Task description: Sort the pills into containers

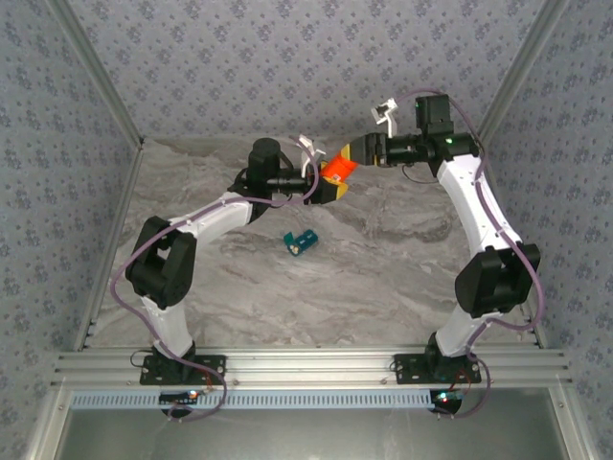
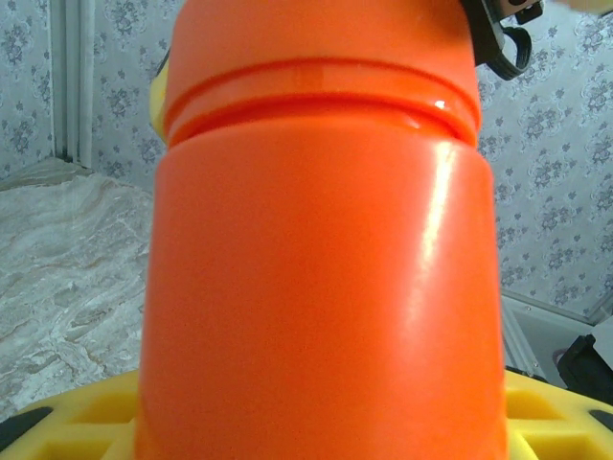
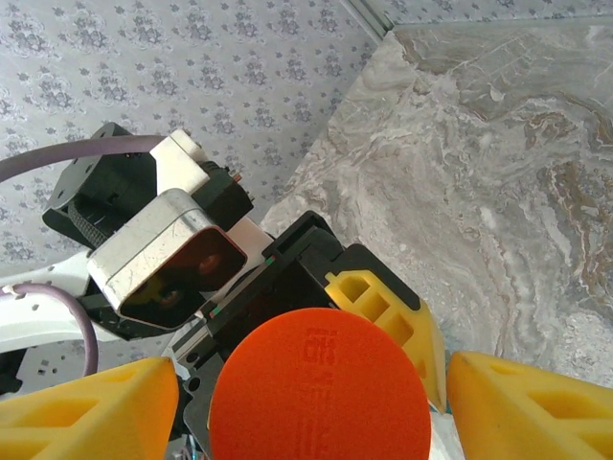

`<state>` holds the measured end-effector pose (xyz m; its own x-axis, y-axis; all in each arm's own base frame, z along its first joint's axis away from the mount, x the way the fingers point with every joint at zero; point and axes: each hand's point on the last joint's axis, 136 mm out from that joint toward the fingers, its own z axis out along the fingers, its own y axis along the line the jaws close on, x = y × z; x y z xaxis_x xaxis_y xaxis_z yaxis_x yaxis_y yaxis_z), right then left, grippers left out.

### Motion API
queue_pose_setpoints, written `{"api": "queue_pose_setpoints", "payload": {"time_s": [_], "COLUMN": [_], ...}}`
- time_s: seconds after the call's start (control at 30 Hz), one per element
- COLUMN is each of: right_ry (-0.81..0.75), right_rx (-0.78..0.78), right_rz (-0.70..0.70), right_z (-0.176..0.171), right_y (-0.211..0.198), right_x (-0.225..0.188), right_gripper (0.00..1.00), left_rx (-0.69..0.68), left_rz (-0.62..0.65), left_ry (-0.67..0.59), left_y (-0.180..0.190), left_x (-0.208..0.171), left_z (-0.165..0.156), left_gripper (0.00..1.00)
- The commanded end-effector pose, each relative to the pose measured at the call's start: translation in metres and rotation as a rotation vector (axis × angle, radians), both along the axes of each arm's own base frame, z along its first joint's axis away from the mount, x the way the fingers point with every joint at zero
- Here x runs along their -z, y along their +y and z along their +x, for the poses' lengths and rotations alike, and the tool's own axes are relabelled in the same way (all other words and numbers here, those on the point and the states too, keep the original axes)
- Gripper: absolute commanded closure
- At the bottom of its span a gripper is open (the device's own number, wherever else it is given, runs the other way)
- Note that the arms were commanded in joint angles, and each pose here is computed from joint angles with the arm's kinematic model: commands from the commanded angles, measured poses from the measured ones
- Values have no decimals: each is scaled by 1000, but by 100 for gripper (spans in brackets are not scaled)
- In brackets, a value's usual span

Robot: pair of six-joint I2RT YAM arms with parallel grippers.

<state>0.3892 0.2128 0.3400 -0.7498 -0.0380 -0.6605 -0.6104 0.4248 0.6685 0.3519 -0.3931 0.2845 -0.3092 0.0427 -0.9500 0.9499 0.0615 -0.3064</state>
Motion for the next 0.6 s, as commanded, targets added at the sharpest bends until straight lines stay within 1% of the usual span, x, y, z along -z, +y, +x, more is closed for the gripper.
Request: {"api": "queue_pose_setpoints", "payload": {"time_s": [0.0, 0.13, 0.23, 0.3, 0.33, 0.47, 0.57], "right_ry": [-11, -12, -6, 2, 11, 105, 168], "right_rx": [-6, -7, -8, -4, 9, 94, 169], "right_rz": [-9, -9, -9, -15, -23, -37, -18], "right_z": [0, -1, -2, -3, -1, 7, 14], "right_y": [0, 0, 1, 3, 3, 6, 9], "right_x": [-3, -3, -2, 1, 4, 24, 41], "right_gripper": [28, 34, 44, 47, 48, 56, 57], "left_rx": [33, 34, 34, 30, 29, 3, -34], "left_rz": [-68, -67, -68, -69, -70, -59, -28], "left_ry": [-114, -112, -113, -116, -117, -145, -204], "left_y": [1, 1, 1, 1, 0, -1, -6], "left_x": [-43, -42, -43, -43, -44, -43, -39], "left_z": [-12, -13, -13, -12, -12, -11, -14], "left_gripper": [100, 100, 100, 100, 100, 100, 100]}}
